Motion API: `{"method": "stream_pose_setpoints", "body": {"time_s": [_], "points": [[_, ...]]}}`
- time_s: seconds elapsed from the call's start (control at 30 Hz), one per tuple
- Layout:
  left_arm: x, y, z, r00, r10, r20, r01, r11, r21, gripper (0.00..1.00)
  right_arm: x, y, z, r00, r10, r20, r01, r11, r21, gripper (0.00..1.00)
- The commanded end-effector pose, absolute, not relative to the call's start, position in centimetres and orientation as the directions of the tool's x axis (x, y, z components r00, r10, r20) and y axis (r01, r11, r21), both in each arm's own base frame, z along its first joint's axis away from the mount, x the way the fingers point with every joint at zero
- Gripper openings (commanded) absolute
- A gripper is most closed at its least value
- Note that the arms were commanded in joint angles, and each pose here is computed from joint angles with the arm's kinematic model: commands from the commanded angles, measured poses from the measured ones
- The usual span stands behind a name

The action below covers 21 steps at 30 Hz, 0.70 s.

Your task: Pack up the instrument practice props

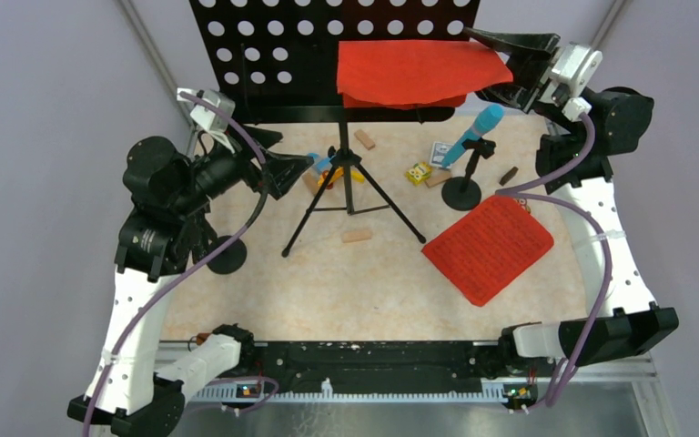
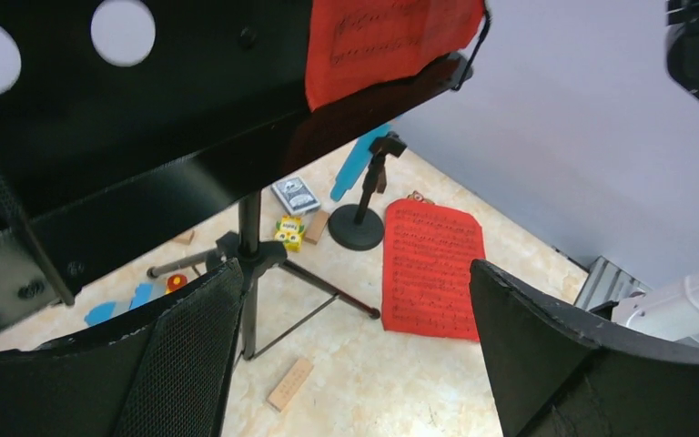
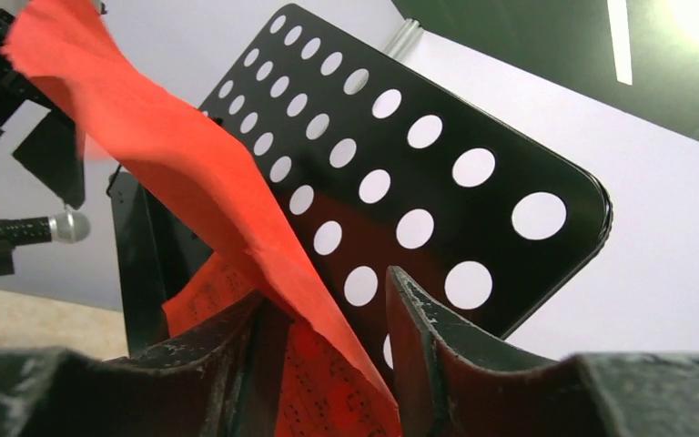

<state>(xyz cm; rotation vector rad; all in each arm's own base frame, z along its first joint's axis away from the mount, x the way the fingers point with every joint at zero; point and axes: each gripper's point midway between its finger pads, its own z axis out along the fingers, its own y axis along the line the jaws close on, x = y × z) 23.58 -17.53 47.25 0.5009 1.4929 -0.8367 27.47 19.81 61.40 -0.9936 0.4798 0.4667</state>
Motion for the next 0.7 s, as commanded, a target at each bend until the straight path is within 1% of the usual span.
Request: {"method": "stream_pose_setpoints", "body": {"time_s": [0.0, 0.23, 0.27, 0.3, 0.33, 0.53, 0.6, 0.67], "points": [[21.9, -18.3, 51.6, -0.024, -0.211, -0.977, 0.809, 0.571, -0.143, 0.97, 24.6, 20.0, 63.5, 0.806, 0.22, -0.55, -0.585, 0.435, -0.684, 0.4], [22.5, -20.3, 53.9, -0.04, -0.265, -0.963, 0.847, 0.503, -0.174, 0.96, 24.8, 19.9, 64.0, 0.787, 0.237, -0.569, -0.609, 0.447, -0.656, 0.18], [22.6, -20.8, 54.1, -0.044, -0.266, -0.963, 0.851, 0.494, -0.176, 0.96, 24.8, 19.8, 64.2, 0.782, 0.245, -0.573, -0.615, 0.451, -0.646, 0.09], [22.7, -21.4, 54.3, -0.047, -0.267, -0.963, 0.856, 0.487, -0.176, 0.96, 24.9, 19.7, 64.5, 0.772, 0.26, -0.58, -0.627, 0.462, -0.628, 0.04], [22.9, -22.0, 54.4, -0.05, -0.266, -0.963, 0.859, 0.481, -0.177, 0.96, 25.1, 19.6, 64.7, 0.764, 0.275, -0.584, -0.636, 0.476, -0.608, 0.01], [23.0, -26.7, 54.6, -0.051, -0.279, -0.959, 0.875, 0.451, -0.177, 0.97, 26.2, 18.8, 66.1, 0.719, 0.334, -0.61, -0.676, 0.538, -0.503, 0.0], [22.8, -28.1, 55.2, -0.047, -0.321, -0.946, 0.873, 0.447, -0.195, 0.97, 26.3, 18.8, 66.2, 0.713, 0.338, -0.614, -0.681, 0.543, -0.492, 0.0], [22.7, -29.4, 56.2, -0.055, -0.382, -0.923, 0.88, 0.418, -0.226, 0.97, 26.5, 18.8, 66.0, 0.708, 0.339, -0.619, -0.685, 0.542, -0.487, 0.0]]}}
